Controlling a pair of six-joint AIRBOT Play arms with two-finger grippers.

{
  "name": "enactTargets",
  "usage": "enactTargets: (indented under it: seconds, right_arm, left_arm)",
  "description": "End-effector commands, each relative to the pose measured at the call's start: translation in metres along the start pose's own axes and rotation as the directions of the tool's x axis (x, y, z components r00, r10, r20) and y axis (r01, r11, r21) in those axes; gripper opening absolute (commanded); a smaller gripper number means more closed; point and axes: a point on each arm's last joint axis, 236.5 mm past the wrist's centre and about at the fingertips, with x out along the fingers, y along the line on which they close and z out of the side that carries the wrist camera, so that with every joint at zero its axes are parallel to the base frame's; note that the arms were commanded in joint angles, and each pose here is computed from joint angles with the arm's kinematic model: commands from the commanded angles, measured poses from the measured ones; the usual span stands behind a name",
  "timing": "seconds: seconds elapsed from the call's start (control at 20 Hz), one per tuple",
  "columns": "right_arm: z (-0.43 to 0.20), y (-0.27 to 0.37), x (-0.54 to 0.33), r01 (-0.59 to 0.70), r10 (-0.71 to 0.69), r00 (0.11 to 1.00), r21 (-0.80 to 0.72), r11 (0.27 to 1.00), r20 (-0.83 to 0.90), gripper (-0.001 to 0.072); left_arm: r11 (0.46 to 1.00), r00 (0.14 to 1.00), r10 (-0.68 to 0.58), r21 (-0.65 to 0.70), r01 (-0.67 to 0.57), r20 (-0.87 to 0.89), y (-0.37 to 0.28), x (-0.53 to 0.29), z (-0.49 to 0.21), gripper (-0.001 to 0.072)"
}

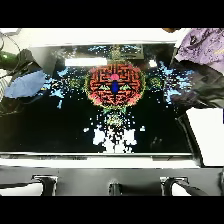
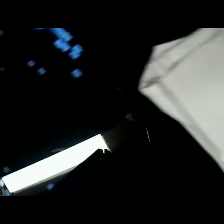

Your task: Fold the clothes and pants, and hang the long-sleeved shirts on hangers.

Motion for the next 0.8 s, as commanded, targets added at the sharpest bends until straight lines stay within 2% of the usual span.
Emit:
enactTargets:
  seconds: [0.0, 0.15, 0.35, 0.75]
  right_arm:
    - [-0.05, 0.113, -0.008, -0.158, 0.148, 0.987, -0.274, 0.949, -0.056, 0.0027]
    - [-0.095, 0.167, -0.02, -0.233, 0.207, 0.973, -0.418, 0.878, -0.106, 0.0027]
    - [-0.126, 0.197, -0.036, -0.284, 0.251, 0.959, -0.497, 0.82, -0.135, 0.0027]
    - [-0.13, 0.192, -0.036, -0.277, 0.232, 0.961, -0.498, 0.822, -0.152, 0.0027]
  left_arm:
    - [0.985, 0.991, 0.133, 0.104, -0.136, 0.03, 0.007, -0.017, -0.01, 0.0016]
    - [0.978, 0.988, 0.155, 0.143, -0.155, 0.009, -0.001, -0.017, -0.032, 0.0016]
    - [0.977, 0.989, 0.146, 0.158, -0.145, 0.011, -0.009, -0.019, -0.038, 0.0017]
    - [0.974, 0.988, 0.155, 0.164, -0.153, 0.006, -0.006, -0.019, -0.039, 0.0018]
